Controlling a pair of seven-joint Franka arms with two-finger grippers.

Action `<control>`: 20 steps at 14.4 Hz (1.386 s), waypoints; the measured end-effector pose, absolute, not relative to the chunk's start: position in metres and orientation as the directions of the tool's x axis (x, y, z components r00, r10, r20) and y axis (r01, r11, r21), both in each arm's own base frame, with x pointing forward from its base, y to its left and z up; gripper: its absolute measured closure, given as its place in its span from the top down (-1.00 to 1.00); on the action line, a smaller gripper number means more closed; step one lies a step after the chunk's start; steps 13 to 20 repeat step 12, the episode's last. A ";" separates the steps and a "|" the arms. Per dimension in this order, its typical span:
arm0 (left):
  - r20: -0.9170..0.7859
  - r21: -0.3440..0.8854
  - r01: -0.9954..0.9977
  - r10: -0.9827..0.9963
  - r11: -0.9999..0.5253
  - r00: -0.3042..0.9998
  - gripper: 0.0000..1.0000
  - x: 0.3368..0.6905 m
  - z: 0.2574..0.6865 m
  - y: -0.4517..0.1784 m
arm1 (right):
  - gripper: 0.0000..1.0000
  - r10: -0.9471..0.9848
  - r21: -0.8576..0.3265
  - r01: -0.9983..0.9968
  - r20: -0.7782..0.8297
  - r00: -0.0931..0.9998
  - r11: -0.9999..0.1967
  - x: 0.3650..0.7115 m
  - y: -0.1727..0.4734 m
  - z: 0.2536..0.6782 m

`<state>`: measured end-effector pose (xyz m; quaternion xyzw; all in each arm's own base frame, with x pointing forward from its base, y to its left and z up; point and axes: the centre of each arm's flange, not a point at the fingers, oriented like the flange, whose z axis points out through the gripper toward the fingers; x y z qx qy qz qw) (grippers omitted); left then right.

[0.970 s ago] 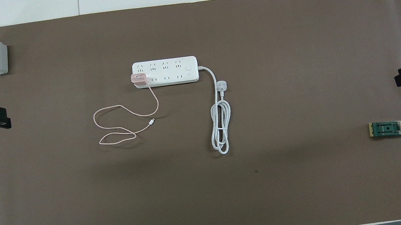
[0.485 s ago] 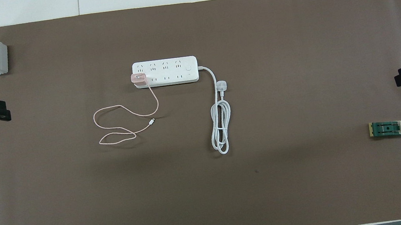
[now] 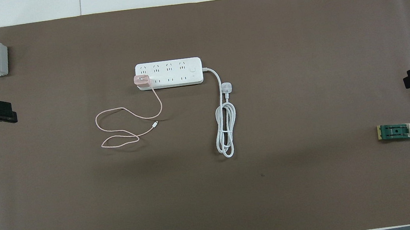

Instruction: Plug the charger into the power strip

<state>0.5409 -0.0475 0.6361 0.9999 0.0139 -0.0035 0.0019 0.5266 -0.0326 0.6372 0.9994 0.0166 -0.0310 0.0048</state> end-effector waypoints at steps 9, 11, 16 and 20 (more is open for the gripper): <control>-0.015 0.004 -0.027 -0.027 -1.000 1.000 1.00 0.539 0.636 -0.053 | 1.00 0.033 0.008 0.034 -0.062 0.998 -0.999 0.527 -0.033 0.637; -0.022 0.004 -0.060 -0.060 -0.998 0.998 1.00 0.538 0.636 -0.053 | 1.00 0.033 0.009 0.034 -0.062 0.998 -0.999 0.527 -0.032 0.637; -0.023 0.005 -0.065 -0.066 -0.998 0.998 1.00 0.538 0.636 -0.053 | 1.00 0.034 0.009 0.035 -0.062 0.997 -0.999 0.527 -0.032 0.637; -0.023 0.005 -0.065 -0.066 -0.998 0.998 1.00 0.538 0.636 -0.053 | 1.00 0.034 0.009 0.035 -0.062 0.997 -0.999 0.527 -0.032 0.637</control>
